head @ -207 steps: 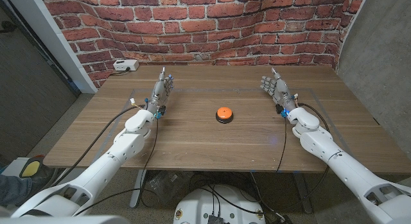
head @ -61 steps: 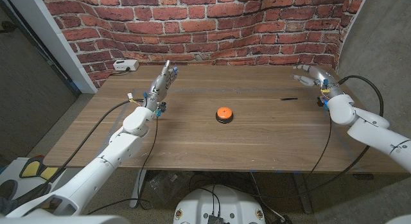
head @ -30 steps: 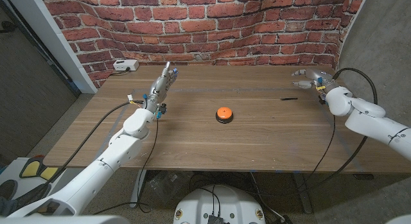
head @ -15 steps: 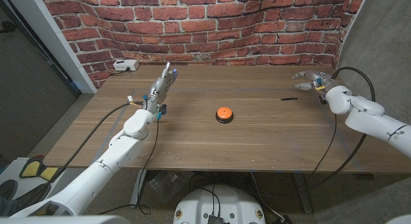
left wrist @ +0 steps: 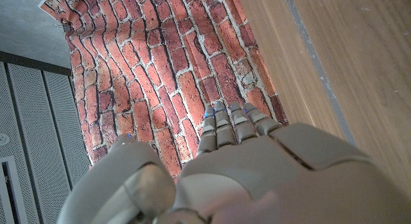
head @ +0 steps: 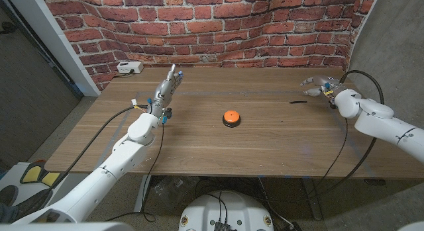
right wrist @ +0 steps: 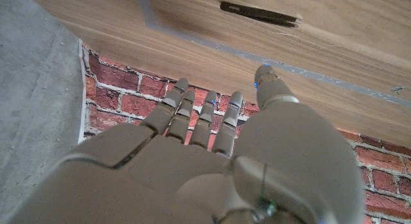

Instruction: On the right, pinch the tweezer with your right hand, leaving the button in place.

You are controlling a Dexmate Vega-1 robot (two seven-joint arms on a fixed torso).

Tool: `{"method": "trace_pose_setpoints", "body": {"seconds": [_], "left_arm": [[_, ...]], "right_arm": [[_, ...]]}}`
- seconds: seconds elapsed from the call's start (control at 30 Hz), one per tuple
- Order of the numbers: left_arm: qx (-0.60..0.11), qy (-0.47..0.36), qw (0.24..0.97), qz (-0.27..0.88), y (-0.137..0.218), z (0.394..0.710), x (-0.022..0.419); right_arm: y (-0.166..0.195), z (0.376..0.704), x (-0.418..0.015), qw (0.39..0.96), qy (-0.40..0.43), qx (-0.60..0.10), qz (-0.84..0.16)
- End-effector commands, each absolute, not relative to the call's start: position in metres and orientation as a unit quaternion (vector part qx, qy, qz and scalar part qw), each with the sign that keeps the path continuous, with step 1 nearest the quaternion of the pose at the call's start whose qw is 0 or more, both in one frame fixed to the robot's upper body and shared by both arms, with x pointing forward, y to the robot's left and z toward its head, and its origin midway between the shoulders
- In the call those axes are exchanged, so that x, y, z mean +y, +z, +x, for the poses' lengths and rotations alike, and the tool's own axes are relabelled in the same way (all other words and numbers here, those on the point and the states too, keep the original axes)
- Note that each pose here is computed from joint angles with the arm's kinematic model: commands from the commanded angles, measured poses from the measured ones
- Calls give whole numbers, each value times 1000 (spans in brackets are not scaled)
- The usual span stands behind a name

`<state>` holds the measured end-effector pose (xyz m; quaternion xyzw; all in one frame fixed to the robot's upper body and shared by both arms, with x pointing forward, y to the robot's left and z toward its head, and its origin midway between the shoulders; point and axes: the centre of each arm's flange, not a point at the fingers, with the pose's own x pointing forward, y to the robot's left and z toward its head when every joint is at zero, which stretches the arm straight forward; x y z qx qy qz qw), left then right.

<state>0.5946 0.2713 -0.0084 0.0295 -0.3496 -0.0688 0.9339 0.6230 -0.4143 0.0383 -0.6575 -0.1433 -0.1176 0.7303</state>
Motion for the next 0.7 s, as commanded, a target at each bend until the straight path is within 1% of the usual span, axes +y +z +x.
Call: {"method": "trace_pose_setpoints", "body": {"seconds": [0.03,0.2,0.7], "left_arm": [[-349,-71,934,30,-10,595,271],[-348,-73,934,29,-11,595,270],[-348,-73,934,30,-10,595,269]], "right_arm": [[30,632,-410,730,-109,-133,-661],[25,638,-412,740,-105,-124,-652],[16,650,-415,747,-94,-104,-650]]}}
